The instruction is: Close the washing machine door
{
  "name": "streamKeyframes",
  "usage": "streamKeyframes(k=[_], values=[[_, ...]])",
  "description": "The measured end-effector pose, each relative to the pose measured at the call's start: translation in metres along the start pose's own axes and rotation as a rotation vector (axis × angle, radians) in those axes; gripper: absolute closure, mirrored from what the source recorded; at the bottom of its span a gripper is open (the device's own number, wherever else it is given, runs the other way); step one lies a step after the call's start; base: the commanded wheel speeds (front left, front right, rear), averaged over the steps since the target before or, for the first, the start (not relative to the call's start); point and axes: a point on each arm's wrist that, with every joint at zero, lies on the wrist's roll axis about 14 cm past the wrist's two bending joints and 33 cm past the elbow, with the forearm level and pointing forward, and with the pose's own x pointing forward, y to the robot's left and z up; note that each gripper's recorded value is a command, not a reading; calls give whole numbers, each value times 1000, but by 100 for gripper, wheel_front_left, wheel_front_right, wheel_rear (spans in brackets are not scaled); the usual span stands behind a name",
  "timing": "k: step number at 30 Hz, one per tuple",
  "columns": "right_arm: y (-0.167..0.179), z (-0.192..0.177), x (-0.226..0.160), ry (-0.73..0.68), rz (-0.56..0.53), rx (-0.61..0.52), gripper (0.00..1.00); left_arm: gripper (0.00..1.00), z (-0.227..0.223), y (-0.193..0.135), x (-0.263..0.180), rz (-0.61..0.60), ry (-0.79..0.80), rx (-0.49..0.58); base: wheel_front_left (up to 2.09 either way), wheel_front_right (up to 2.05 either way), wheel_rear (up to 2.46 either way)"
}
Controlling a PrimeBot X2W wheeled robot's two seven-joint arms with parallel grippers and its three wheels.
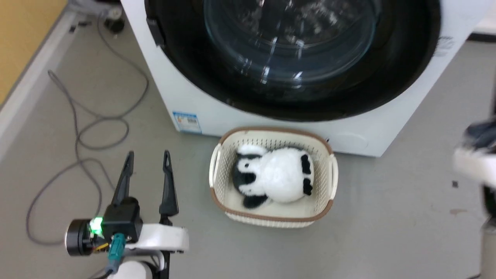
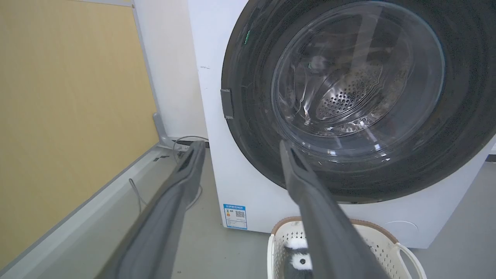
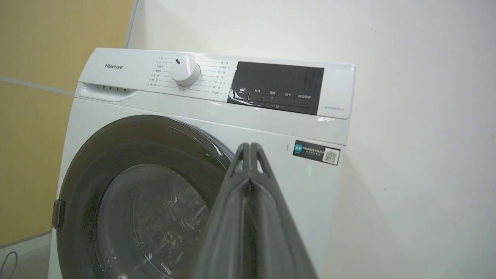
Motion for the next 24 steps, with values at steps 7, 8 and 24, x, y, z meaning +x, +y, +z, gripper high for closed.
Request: streamKeyframes(k=[7,8,24], values=[[18,-21,-56,172,3,83,57,0,12,-3,-20,-15,-17,-6,0,0,0],[18,-23,-64,193,-1,90,0,0,13,-3,-23,-17,-21,-7,0,0,0],[5,-42,-155,388,-123,199,0,0,29,-9,-43,-47,-59,8,0,0,0]])
